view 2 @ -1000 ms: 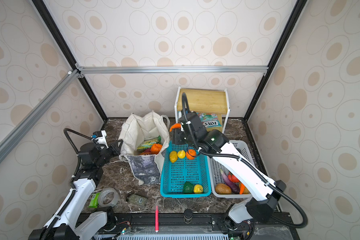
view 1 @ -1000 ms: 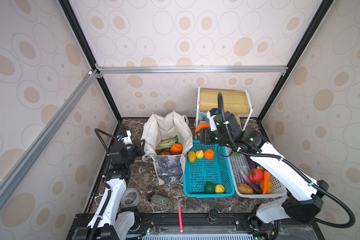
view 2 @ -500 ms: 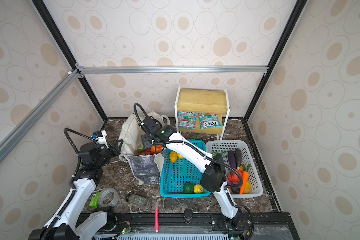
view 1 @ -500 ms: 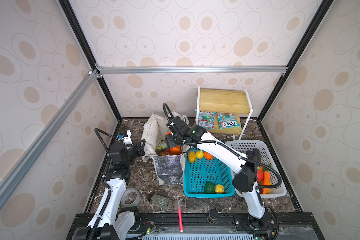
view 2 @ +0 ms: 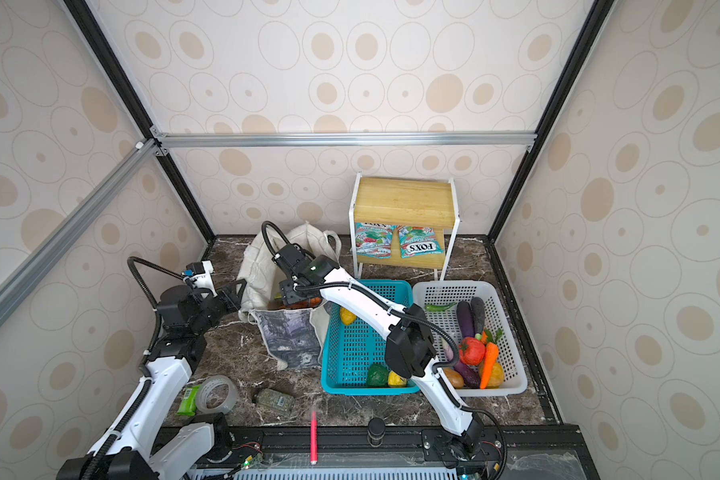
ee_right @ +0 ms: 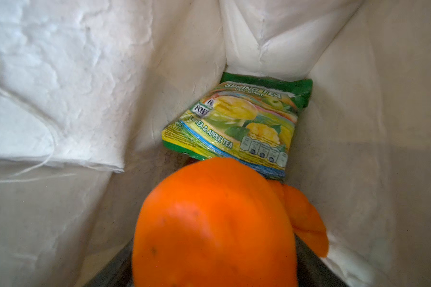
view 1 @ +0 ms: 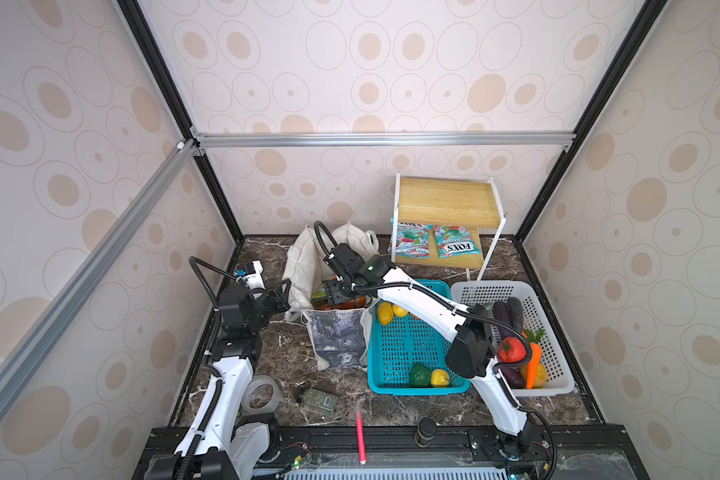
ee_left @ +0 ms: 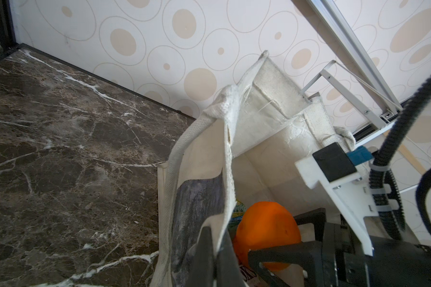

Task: Place the food into the grocery bag and tie it
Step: 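Lift the orange fruit with the right gripper and carry it into the tote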

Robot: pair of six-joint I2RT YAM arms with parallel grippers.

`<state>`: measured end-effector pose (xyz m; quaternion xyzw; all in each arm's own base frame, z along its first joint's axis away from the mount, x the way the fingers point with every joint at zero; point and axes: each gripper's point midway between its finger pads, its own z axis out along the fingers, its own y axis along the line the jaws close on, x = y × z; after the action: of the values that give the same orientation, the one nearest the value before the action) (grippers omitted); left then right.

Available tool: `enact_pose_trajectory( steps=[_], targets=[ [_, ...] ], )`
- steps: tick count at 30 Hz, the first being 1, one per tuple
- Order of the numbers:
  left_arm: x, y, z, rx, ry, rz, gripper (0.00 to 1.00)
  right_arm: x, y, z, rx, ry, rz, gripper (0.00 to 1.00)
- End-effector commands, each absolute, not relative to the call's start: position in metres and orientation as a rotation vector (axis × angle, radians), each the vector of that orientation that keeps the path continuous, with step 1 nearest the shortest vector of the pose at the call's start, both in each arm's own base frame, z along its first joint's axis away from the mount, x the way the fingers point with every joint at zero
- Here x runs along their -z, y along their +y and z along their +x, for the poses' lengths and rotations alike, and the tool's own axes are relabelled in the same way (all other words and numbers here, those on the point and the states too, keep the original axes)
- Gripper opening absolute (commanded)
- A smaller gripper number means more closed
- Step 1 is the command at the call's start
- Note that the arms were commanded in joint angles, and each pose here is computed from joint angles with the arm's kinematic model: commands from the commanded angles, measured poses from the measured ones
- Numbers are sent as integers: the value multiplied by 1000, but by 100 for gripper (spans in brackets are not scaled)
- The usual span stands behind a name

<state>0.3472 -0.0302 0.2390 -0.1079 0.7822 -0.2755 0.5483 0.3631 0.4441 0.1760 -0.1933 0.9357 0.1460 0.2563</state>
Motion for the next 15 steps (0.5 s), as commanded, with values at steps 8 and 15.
enact_pose_trajectory(
  steps=[8, 15],
  targets=[
    [-250, -29, 346, 648, 1815, -240, 0, -267, 448, 345, -528, 2381, -567, 100],
    [-248, -29, 347, 646, 1820, -241, 0, -334, 410, 337, -503, 2250, -463, 100]
  ],
)
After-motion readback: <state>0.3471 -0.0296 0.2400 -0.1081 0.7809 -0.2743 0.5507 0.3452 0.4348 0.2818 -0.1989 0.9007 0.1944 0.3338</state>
